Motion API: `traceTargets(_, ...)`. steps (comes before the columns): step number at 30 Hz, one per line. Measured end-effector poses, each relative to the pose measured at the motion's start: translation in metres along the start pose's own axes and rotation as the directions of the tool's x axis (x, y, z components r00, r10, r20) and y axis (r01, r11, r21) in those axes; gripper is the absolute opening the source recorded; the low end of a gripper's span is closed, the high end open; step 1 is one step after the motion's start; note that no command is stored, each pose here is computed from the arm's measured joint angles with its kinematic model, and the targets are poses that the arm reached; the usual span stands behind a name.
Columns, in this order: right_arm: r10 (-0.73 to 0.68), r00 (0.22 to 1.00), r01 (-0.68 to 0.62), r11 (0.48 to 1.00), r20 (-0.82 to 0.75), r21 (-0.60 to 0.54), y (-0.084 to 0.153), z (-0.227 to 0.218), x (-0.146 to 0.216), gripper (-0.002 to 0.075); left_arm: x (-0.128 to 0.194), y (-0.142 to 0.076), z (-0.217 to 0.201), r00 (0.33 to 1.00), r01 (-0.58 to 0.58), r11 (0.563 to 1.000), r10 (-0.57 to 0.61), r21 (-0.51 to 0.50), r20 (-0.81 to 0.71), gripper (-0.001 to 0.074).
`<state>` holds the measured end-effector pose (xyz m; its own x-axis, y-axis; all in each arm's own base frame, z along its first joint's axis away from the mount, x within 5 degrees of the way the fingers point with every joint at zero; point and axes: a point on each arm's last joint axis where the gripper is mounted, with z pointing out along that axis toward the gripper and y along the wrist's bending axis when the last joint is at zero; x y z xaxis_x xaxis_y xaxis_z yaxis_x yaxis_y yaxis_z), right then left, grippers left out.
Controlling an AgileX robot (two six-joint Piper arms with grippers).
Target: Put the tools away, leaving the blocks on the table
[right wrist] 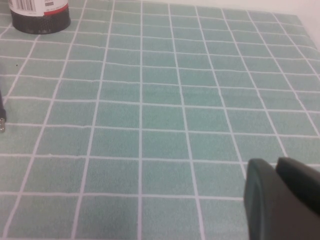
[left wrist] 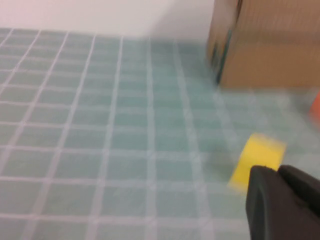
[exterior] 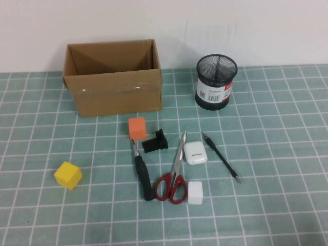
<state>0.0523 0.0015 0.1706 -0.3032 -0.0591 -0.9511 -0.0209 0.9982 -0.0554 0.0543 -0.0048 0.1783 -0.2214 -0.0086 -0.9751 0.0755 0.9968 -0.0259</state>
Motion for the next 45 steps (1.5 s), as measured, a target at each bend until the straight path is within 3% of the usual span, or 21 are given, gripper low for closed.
traceTargets(5, 0.000, 1.000, 0.000, 1.000, 0.000, 0.000, 0.000, 0.000, 0.000, -0.0008, -0.015, -0.002, -0.001, 0.947, 0.277, 0.959, -0.284, 0.066, 0.151, 0.0000)
traceTargets(10, 0.000, 1.000, 0.000, 1.000, 0.000, 0.000, 0.000, 0.000, 0.000, -0.0007, -0.024, 0.000, -0.003, 0.886, 0.382, 0.918, -0.397, 0.107, 0.241, 0.0000)
traceTargets(14, 0.000, 1.000, 0.000, 1.000, 0.000, 0.000, 0.000, 0.000, 0.000, -0.0007, -0.026, -0.002, -0.004, 0.821, 0.519, 0.842, -0.539, 0.147, 0.188, 0.0000)
traceTargets(17, 0.000, 1.000, 0.000, 1.000, 0.000, 0.000, 0.000, 0.000, 0.000, -0.0007, -0.048, -0.009, -0.012, 0.820, 0.551, 0.819, -0.567, 0.162, 0.079, 0.0000)
traceTargets(23, 0.000, 1.000, 0.000, 1.000, 0.000, 0.000, 0.000, 0.000, 0.000, -0.0007, -0.101, -0.021, -0.011, 0.846, 0.490, 0.869, -0.453, 0.073, -0.283, 0.0000)
traceTargets(29, 0.000, 1.000, 0.000, 1.000, 0.000, 0.000, 0.000, 0.000, 0.000, -0.0007, -0.120, -0.026, 0.022, 0.717, 0.361, 0.932, -0.264, 0.020, -0.645, 0.0000)
traceTargets(38, 0.000, 1.000, 0.000, 1.000, 0.000, 0.000, 0.000, 0.000, 0.000, -0.0007, -0.103, -0.040, 0.084, 0.533, 0.355, 0.929, -0.105, 0.109, -0.839, 0.0000)
traceTargets(45, 0.000, 1.000, 0.000, 1.000, 0.000, 0.000, 0.000, 0.000, 0.000, -0.0007, -0.087, -0.079, 0.112, 0.484, 0.332, 0.916, 0.037, 0.223, -0.874, 0.0000)
